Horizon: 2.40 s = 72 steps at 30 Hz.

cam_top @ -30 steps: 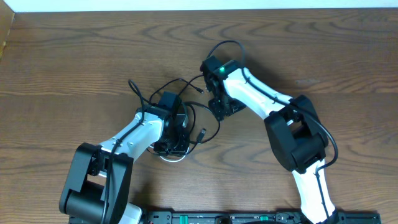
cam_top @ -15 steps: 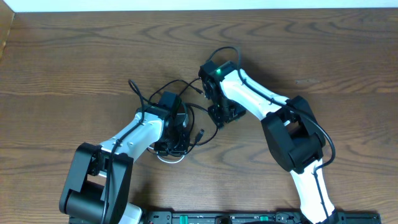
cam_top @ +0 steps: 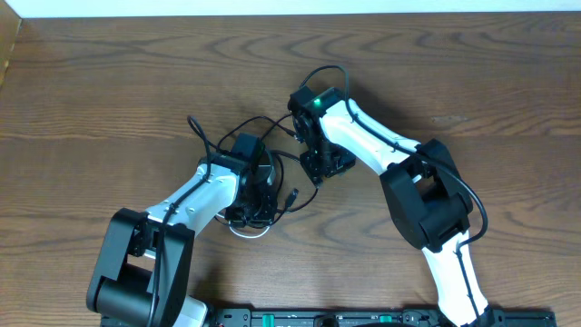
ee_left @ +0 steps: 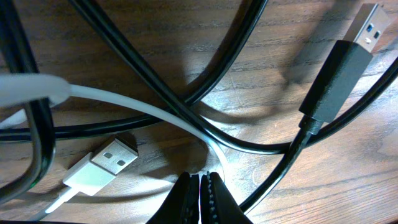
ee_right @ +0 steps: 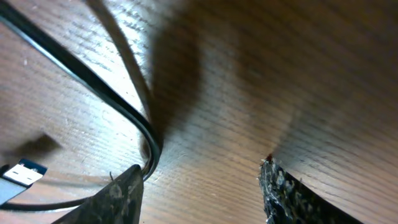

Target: Untangle cables

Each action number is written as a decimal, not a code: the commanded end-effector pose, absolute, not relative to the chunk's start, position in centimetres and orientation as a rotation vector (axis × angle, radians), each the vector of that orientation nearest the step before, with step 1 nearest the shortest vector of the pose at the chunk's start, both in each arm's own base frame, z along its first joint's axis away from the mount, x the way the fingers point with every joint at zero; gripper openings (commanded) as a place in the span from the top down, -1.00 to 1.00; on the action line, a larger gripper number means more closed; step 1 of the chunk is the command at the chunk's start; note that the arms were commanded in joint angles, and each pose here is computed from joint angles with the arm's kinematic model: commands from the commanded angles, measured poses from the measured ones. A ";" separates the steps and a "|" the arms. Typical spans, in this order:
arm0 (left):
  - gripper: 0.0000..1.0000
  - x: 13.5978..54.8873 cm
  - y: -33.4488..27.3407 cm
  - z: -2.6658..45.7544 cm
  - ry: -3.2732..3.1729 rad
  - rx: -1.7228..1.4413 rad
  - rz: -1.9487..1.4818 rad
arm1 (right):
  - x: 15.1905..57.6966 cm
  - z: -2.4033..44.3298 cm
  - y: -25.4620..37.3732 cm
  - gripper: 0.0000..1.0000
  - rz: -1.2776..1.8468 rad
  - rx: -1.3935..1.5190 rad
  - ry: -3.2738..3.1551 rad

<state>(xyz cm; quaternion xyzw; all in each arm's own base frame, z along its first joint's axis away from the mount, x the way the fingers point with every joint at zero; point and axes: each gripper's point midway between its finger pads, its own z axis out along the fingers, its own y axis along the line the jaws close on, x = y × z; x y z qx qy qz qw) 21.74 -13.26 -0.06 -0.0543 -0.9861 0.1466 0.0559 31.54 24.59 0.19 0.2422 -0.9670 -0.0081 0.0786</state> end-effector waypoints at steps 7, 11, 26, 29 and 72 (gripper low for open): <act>0.83 22.1 -13.6 0.0 -2.988 -0.183 0.465 | 32.2 -0.4 24.6 -0.11 0.276 0.723 -2.982; 0.84 22.1 -13.6 0.0 -2.988 -0.183 0.464 | 32.7 -0.7 24.1 -0.12 0.364 0.692 -3.008; 0.83 23.2 -14.7 1.3 -2.996 -0.192 0.537 | 37.7 -2.6 16.0 -0.06 0.601 0.458 -3.031; 0.83 23.0 -14.6 1.7 -2.983 -0.186 0.523 | 39.0 -2.7 14.2 -0.05 0.589 0.371 -3.057; 0.48 32.2 -7.7 5.2 -3.346 0.325 -0.191 | 38.7 -4.6 -3.4 0.78 0.475 -0.264 -2.920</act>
